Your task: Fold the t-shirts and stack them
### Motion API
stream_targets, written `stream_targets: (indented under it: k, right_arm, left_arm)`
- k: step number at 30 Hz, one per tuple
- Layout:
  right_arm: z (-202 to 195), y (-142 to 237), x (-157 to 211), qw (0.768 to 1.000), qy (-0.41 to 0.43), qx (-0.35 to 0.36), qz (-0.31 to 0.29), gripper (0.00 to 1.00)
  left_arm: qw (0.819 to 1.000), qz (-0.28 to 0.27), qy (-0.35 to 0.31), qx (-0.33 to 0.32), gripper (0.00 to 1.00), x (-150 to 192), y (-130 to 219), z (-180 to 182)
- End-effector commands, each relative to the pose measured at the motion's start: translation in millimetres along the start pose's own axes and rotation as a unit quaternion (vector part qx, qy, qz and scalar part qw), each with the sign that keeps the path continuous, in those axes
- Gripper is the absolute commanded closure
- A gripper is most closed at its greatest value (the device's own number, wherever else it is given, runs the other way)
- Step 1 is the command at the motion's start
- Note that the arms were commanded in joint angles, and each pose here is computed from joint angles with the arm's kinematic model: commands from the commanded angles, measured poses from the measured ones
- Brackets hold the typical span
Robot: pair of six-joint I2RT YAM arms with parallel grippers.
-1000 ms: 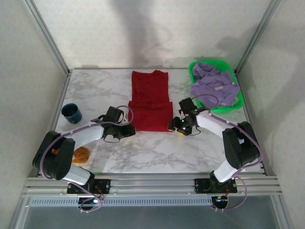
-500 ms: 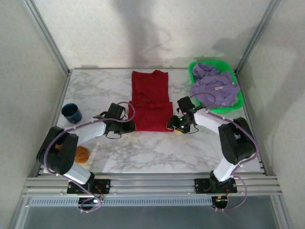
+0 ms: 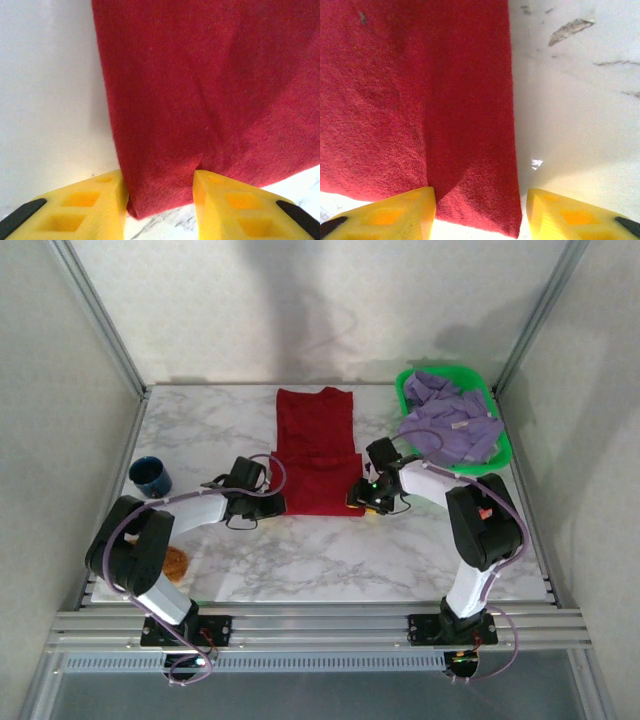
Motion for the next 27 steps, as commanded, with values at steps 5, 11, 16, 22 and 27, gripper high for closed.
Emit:
stream_targets:
  k: [5,11,16,22,27]
  right_arm:
    - [7.3,-2.2,3.6,1.0,0.01,-0.017,0.014,0.54]
    - [8.7,3.3,5.0,1.0,0.015,-0.017,0.014,0.94]
    - [7.8,10.1,18.7,1.0,0.011,-0.018,0.019,1.0]
    - [2.6,19.2,53.8,0.999,0.001,-0.019,0.03,1.0]
    - [0.9,26.7,89.8,0.999,-0.009,-0.024,0.039,1.0]
  left_arm:
    - [1.0,0.003,-0.007,0.021,0.74,-3.7,-11.0,-6.5]
    - [1.0,-0.012,-0.024,0.009,0.96,-5.7,0.0,-7.3]
    - [1.0,-0.011,-0.024,0.014,1.0,1.9,11.9,-7.9]
    - [1.0,0.01,-0.014,0.016,1.0,32.8,23.3,-1.2]
    - [0.999,0.025,-0.003,0.022,1.0,69.5,34.8,0.0]
Point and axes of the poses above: each hand's point on the last joint's axis, 136 mm out from that joint toward the fingers, its own y axis back along the fingers, its own z axis along the line the jaws close on, x = y × z, the point moved 8 cm from there along y, back along the fingers, and after that the axes turned 8 degrees about y, right-handed, at the moved point
